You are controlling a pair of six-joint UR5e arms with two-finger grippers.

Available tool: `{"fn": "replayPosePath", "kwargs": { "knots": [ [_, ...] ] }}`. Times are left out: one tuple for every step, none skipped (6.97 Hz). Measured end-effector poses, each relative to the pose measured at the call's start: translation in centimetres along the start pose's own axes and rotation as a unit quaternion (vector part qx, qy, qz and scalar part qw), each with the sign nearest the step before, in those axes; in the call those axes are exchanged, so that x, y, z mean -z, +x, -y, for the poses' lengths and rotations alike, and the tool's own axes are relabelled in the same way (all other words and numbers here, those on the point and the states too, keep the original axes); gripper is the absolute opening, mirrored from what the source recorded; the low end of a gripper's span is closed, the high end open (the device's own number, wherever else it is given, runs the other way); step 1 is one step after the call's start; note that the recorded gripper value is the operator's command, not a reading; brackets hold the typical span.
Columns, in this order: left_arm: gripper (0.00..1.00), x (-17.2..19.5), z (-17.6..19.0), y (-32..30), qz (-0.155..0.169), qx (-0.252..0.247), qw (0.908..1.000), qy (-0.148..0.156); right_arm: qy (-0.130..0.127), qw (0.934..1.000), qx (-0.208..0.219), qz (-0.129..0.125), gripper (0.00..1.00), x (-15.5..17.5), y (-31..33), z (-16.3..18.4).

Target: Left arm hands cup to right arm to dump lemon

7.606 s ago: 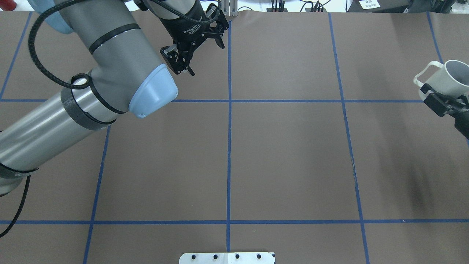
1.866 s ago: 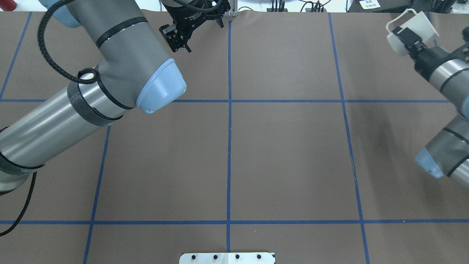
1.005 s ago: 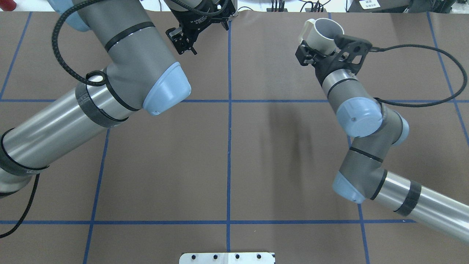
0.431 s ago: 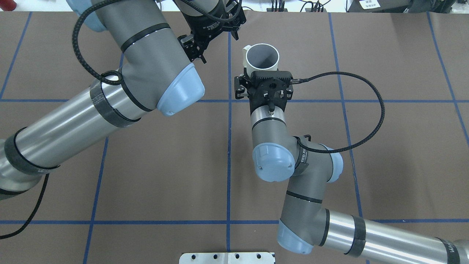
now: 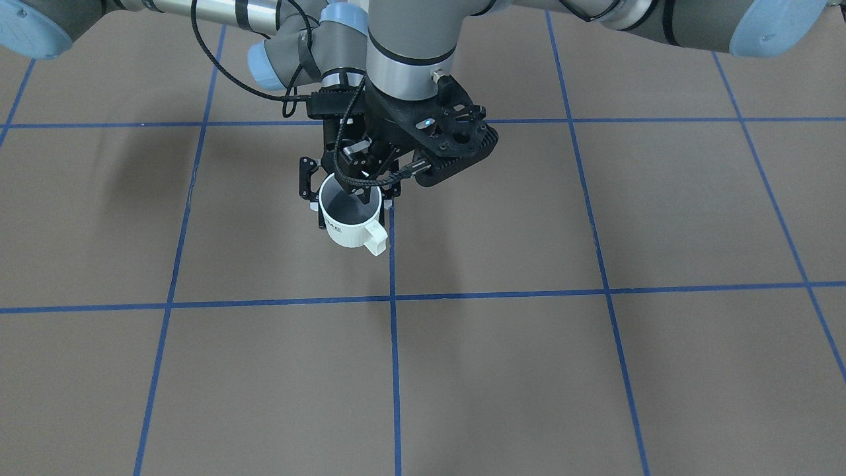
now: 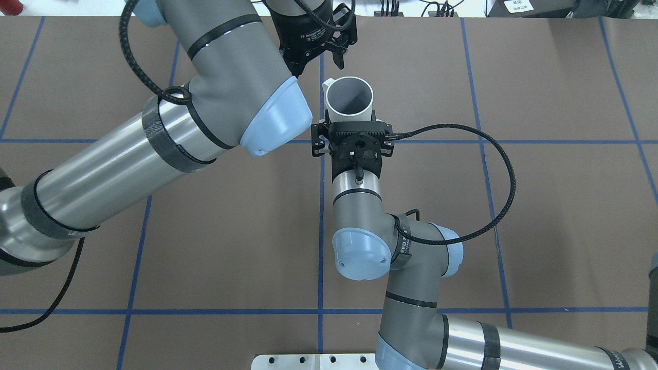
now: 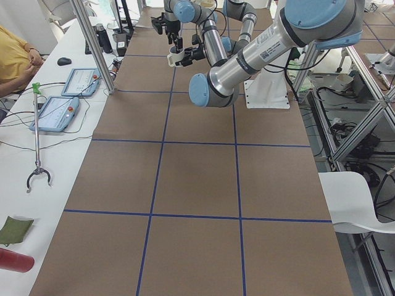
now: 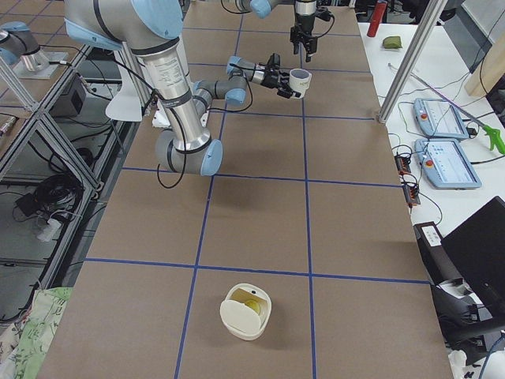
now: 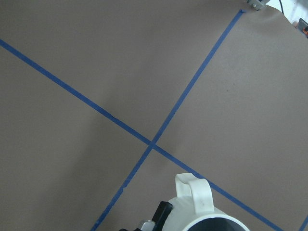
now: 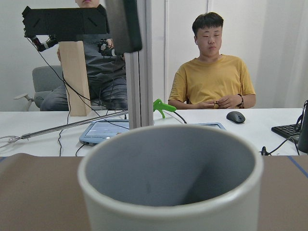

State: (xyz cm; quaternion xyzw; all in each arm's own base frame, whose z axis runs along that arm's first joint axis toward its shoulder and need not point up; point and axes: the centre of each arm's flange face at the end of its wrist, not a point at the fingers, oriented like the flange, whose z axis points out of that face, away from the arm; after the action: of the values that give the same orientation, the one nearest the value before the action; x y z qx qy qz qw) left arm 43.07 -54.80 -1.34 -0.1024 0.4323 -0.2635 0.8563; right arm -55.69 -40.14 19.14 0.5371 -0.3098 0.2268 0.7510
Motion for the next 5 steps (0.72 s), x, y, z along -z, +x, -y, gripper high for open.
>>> {"fn": "replayPosePath", "kwargs": {
  "knots": [
    [0.83,-0.3,-0.5,0.0,0.006,-0.003,0.9999,-0.015,0.003,1.0000,-0.005,0.001,0.11,0.1,-0.1,0.1],
    [0.83,-0.7,-0.9,0.0,0.011,-0.005,0.9997,-0.023,0.006,0.9999,-0.015,0.002,0.13,0.2,-0.3,0.3],
    [0.83,-1.0,-1.2,0.0,0.014,-0.006,0.9995,-0.027,0.007,0.9997,-0.023,0.003,0.13,0.3,-0.4,0.5],
    [0.83,-1.3,-1.3,0.0,0.016,-0.006,0.9994,-0.029,0.008,0.9996,-0.029,0.004,0.15,0.4,-0.7,0.7],
    [0.74,-1.5,-1.5,0.1,0.017,-0.007,0.9994,-0.031,0.008,0.9995,-0.031,0.006,0.17,0.5,-0.9,0.8]
  ]
}}
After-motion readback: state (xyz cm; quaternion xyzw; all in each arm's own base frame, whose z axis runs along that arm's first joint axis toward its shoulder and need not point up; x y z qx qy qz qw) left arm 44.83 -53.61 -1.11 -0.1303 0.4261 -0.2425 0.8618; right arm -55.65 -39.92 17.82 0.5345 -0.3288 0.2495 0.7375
